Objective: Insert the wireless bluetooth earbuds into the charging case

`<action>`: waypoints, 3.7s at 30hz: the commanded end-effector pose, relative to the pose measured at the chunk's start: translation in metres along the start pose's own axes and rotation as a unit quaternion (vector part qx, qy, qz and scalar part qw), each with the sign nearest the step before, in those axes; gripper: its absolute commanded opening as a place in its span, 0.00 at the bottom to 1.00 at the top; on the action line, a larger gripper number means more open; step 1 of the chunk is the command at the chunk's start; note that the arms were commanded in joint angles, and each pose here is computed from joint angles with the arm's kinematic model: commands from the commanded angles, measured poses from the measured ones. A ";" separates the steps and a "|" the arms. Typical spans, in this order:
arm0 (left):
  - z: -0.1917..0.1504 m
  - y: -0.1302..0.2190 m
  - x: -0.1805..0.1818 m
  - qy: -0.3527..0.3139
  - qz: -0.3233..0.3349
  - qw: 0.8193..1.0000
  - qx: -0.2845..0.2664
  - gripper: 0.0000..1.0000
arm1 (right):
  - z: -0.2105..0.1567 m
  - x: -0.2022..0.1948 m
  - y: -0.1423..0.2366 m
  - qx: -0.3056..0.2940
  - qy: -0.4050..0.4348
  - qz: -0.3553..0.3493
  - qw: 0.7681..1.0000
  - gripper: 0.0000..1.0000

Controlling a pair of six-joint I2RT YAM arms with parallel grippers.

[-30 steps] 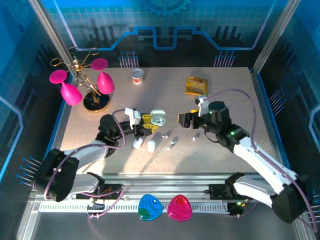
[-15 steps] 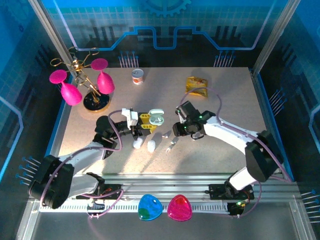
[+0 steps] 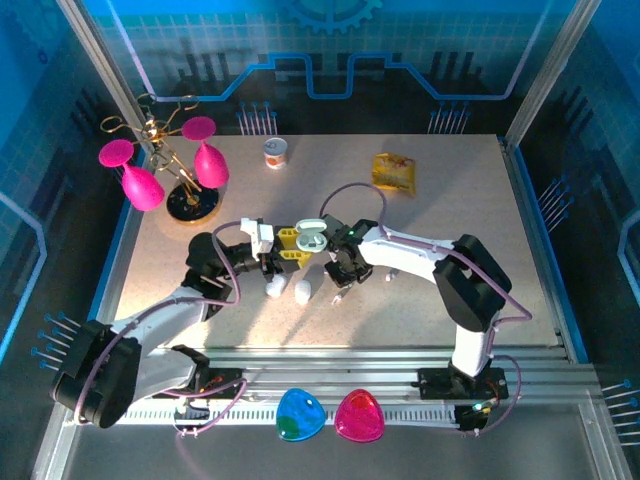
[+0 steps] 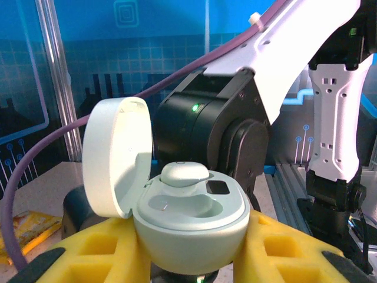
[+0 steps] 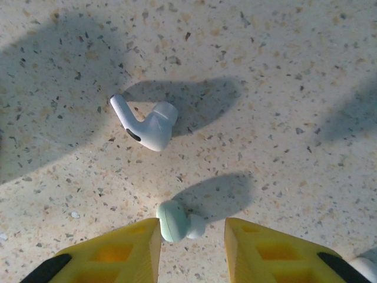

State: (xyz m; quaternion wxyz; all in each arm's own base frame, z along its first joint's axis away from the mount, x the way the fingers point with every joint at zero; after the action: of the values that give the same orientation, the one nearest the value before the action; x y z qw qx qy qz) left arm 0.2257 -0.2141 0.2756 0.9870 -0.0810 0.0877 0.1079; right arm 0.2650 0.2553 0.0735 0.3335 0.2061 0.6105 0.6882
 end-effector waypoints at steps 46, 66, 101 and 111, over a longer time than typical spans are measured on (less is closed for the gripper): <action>-0.006 -0.005 0.043 -0.010 0.091 0.995 -0.049 0.19 | 0.024 -0.004 0.198 -0.445 -0.032 0.181 0.877 0.10; -0.023 -0.011 0.036 -0.022 0.071 0.997 -0.018 0.19 | 0.072 0.026 0.252 -0.530 0.032 0.216 0.819 0.10; -0.015 -0.010 0.029 -0.028 0.065 0.997 -0.030 0.19 | 0.069 0.015 0.225 -0.489 -0.013 0.182 0.853 0.34; -0.023 -0.010 0.034 -0.029 0.070 0.997 -0.027 0.19 | 0.048 0.011 0.259 -0.549 0.005 0.177 0.817 0.58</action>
State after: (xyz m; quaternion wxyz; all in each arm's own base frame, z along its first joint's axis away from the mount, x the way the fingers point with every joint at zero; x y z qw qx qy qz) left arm 0.2626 -0.2198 0.2471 0.9741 -0.0918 0.0804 0.1905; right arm 0.2451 0.2955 0.3154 0.2608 0.1171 0.1168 0.9511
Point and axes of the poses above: each hand's point on the last joint's axis, 136 mm out from that joint toward the fingers, its own y axis back along the fingers, its own x axis along the line the jaws close on, z = x × y, the point moved 3 cm from there along y, back along the fingers, and after that the axes turned 14 degrees about y, right-handed, at the moved point
